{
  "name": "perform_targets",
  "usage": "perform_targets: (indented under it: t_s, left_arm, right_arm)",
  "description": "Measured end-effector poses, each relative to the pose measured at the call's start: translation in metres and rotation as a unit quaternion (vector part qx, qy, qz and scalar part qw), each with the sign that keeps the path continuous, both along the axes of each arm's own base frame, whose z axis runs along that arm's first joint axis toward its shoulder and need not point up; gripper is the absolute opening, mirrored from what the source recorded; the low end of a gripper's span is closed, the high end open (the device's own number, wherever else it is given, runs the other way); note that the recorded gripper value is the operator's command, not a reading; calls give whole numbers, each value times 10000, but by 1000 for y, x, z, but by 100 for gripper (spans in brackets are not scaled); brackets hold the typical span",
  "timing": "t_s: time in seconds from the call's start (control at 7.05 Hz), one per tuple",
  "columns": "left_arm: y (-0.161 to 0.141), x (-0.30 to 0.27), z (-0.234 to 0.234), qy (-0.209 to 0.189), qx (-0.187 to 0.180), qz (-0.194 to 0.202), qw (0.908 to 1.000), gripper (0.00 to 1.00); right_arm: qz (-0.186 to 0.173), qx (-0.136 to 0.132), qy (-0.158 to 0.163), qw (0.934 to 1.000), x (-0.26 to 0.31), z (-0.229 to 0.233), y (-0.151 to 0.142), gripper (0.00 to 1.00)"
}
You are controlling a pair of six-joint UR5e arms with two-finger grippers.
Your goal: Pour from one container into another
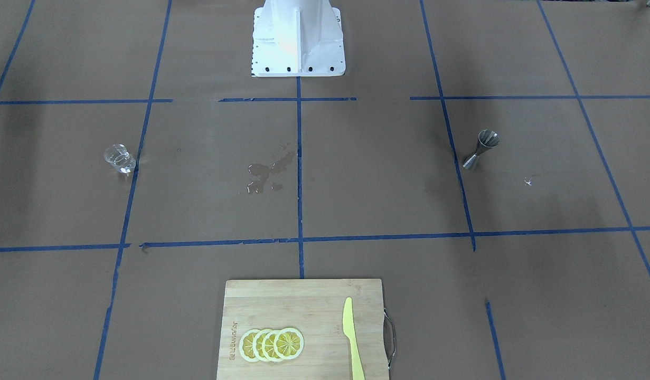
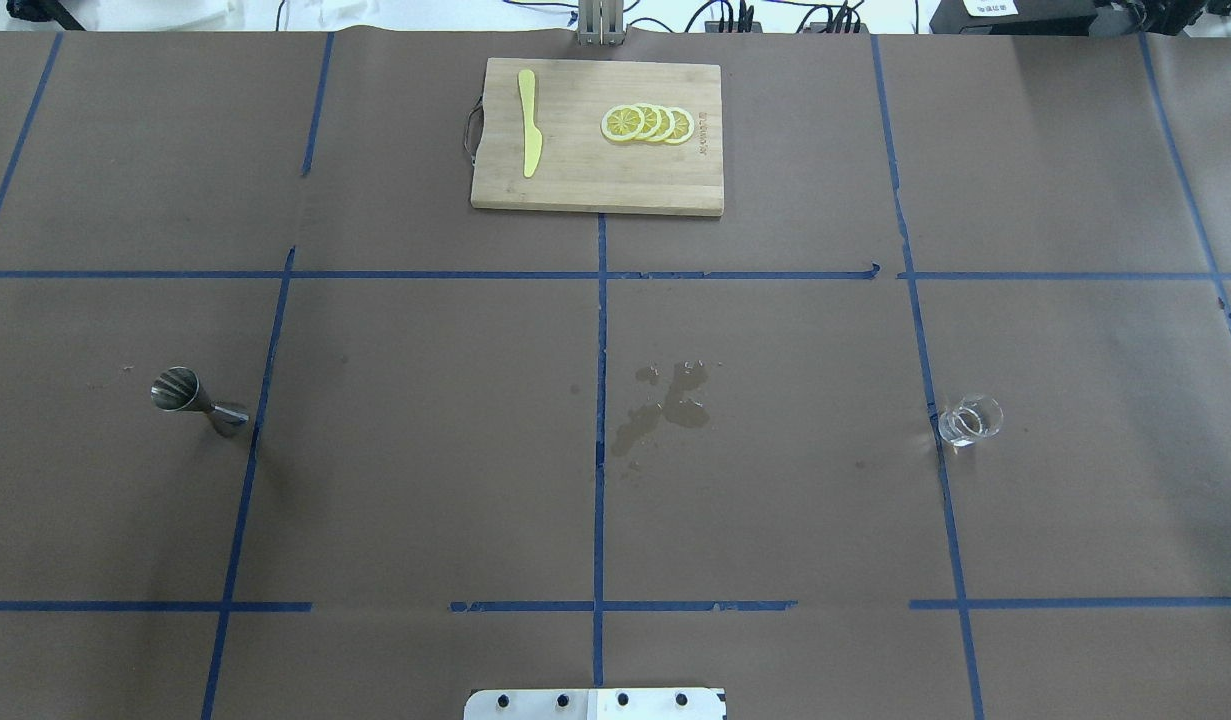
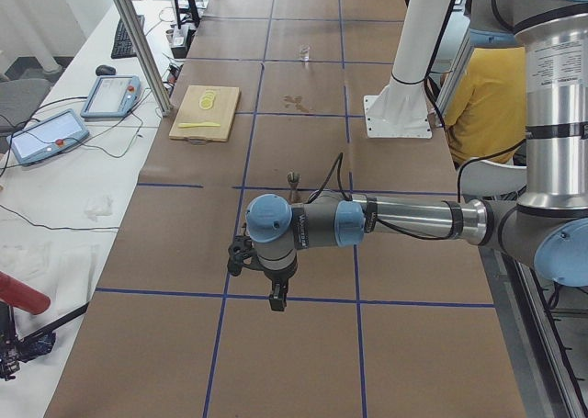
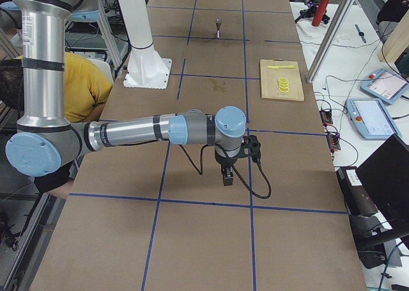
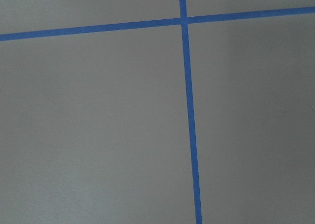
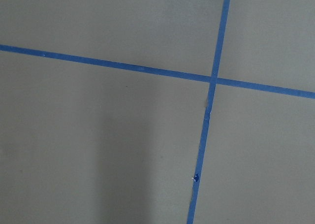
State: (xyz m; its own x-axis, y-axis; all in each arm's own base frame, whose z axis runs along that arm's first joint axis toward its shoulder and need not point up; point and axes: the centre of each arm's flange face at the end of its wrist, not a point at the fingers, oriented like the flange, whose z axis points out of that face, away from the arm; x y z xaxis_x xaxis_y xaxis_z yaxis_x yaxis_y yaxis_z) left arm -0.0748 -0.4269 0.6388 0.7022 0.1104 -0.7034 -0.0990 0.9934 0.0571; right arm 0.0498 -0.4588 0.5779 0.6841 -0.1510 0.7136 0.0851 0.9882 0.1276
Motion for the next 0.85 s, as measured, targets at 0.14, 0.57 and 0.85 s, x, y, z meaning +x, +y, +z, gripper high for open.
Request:
perform_targets:
  t_s: [0.14,0.57,0.85]
  left_arm:
    - [2,0,1,-6,166,7,9999,100]
    - [13,1,9,-10,529,21,9986,100]
    - [13,1,8,-1,543,14,9985,100]
  right_arm:
    - [-10,10,18,10000,0,0,0,100]
    - [-21,16,41,10000,0,1,0,100]
    - [-21,2,38,10000,0,2,0,100]
